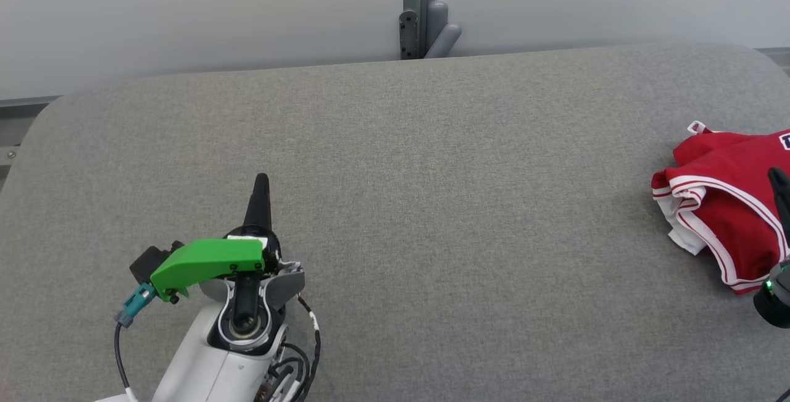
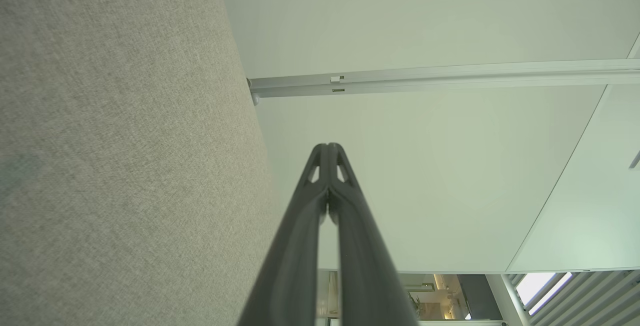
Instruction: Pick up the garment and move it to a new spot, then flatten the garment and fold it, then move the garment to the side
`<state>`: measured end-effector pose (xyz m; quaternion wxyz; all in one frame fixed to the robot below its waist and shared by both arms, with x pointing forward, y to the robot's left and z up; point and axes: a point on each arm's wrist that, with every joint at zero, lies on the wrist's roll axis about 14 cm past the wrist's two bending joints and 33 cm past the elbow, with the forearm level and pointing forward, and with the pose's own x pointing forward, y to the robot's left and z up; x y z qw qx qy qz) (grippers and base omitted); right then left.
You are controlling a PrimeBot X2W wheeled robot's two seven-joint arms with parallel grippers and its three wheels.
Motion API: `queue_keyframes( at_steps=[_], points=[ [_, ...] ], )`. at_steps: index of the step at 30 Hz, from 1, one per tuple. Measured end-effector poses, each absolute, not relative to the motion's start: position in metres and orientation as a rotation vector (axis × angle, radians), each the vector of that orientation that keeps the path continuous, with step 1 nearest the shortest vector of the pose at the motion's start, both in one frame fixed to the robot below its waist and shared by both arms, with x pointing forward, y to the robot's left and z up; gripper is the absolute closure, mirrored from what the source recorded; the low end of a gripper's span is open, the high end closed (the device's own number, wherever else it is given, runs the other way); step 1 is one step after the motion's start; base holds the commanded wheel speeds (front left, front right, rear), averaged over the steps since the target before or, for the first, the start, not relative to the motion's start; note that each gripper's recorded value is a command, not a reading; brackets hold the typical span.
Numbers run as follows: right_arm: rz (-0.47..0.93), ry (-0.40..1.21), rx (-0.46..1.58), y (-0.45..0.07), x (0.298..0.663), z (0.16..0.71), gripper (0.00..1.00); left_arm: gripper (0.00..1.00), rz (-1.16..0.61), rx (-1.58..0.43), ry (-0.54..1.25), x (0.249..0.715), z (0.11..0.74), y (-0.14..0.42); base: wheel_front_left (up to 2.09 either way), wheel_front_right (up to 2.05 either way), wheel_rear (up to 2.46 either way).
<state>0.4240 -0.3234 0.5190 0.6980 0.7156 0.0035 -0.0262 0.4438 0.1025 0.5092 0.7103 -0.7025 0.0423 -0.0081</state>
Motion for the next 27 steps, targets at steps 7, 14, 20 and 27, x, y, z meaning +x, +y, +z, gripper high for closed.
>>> queue_keyframes(
  at_steps=[7, 14, 20, 27],
  points=[
    [-0.059, 0.006, 1.6, -0.3239, 0.4239, 0.5189, 1.0, 1.0, -0.017, -1.562, 0.095, 0.4439, 0.5089, 0.102, 0.0, 0.0, 0.0],
    [-0.059, 0.006, 1.6, -0.3239, 0.4239, 0.5189, 1.0, 1.0, -0.017, -1.562, 0.094, 0.444, 0.509, 0.102, 0.0, 0.0, 0.0],
    [-0.059, 0.006, 1.6, -0.3239, 0.4239, 0.5189, 1.0, 1.0, -0.017, -1.562, 0.094, 0.444, 0.5091, 0.102, 0.0, 0.0, 0.0],
    [-0.059, 0.006, 1.6, -0.3239, 0.4239, 0.5189, 1.0, 1.0, -0.017, -1.562, 0.094, 0.444, 0.5092, 0.102, 0.0, 0.0, 0.0]
  ],
)
